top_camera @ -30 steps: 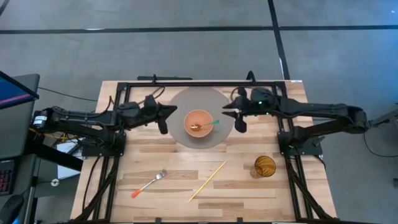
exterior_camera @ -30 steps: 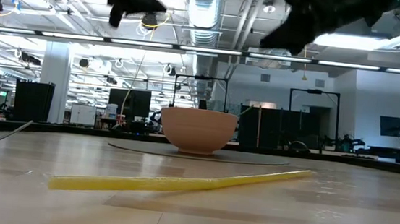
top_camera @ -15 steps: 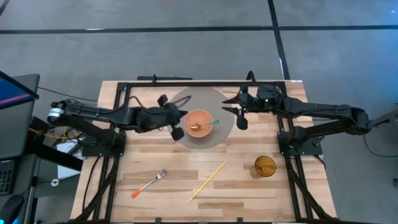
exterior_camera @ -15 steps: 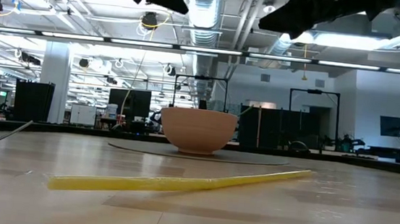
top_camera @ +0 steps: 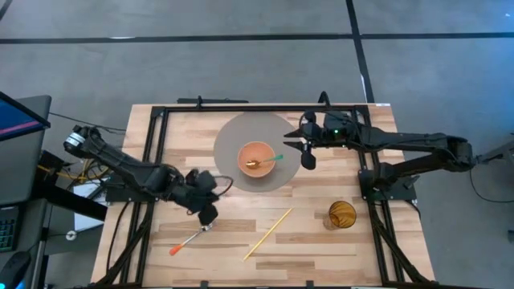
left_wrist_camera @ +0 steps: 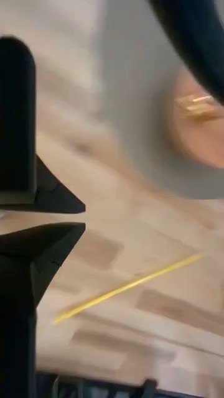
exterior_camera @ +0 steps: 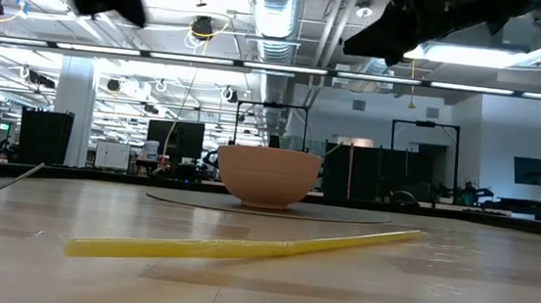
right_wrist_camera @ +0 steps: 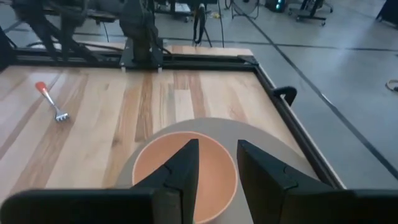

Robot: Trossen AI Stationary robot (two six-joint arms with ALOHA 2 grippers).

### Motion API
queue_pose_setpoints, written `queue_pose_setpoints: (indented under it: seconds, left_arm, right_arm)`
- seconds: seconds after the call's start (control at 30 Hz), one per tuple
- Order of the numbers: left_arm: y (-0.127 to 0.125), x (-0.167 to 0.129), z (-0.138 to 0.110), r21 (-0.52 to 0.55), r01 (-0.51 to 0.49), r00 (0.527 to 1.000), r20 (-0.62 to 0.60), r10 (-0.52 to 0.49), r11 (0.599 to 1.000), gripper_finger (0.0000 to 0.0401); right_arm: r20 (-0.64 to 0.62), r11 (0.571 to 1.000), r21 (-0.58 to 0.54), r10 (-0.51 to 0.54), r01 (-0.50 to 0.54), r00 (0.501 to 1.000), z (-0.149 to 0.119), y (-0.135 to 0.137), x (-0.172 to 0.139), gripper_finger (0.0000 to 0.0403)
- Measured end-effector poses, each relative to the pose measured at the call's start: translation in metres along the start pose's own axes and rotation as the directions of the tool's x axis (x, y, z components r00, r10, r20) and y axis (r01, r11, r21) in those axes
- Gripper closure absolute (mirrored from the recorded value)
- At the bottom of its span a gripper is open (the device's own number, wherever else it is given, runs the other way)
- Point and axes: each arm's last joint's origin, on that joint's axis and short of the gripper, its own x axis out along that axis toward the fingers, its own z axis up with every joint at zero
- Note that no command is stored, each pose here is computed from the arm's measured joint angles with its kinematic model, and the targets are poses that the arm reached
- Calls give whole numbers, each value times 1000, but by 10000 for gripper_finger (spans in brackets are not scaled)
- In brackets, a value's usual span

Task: Pick & Place Utensil
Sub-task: Put the orange fork into the orange bowl on the gray table placemat

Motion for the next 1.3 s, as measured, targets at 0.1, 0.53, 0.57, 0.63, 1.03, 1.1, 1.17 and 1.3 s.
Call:
queue_pose_setpoints:
  seconds: [0.1, 0.53, 0.57, 0.63, 1.03, 1.1, 1.17, 1.3]
  left_arm:
    - [-2, 7, -21, -133, 35, 990, -127, -52, 990, 342]
    - [0, 59, -95, -347, -97, 819, -560, -123, 933, 282]
    - [-4, 62, -97, -338, -77, 820, -557, -134, 938, 281]
    - [-7, 66, -102, -316, -79, 813, -570, -123, 945, 281]
    - [-18, 91, -127, -253, -119, 776, -627, -69, 960, 284]
    - [-18, 92, -129, -242, -129, 774, -631, -55, 962, 295]
    - [-17, 92, -129, -238, -134, 777, -627, -47, 962, 313]
    - [-16, 88, -127, -238, -131, 802, -596, -38, 962, 376]
  right_arm:
    - [-13, 1000, 3, 2, -2, 1000, -3, 0, 5, 300]
    - [-26, 1000, 3, 5, -5, 1000, 1, -1, 15, 300]
    - [-23, 1000, 1, 4, -4, 1000, 2, -1, 14, 300]
    - [-2, 1000, -14, 0, 0, 1000, 4, -2, 13, 300]
    - [40, 996, -89, -7, 11, 999, 8, -2, 14, 300]
    - [70, 996, -93, -12, 18, 997, 10, -3, 14, 300]
    - [93, 995, -94, -15, 24, 996, 13, -3, 14, 300]
    - [117, 995, -95, -19, 30, 993, 15, -3, 14, 300]
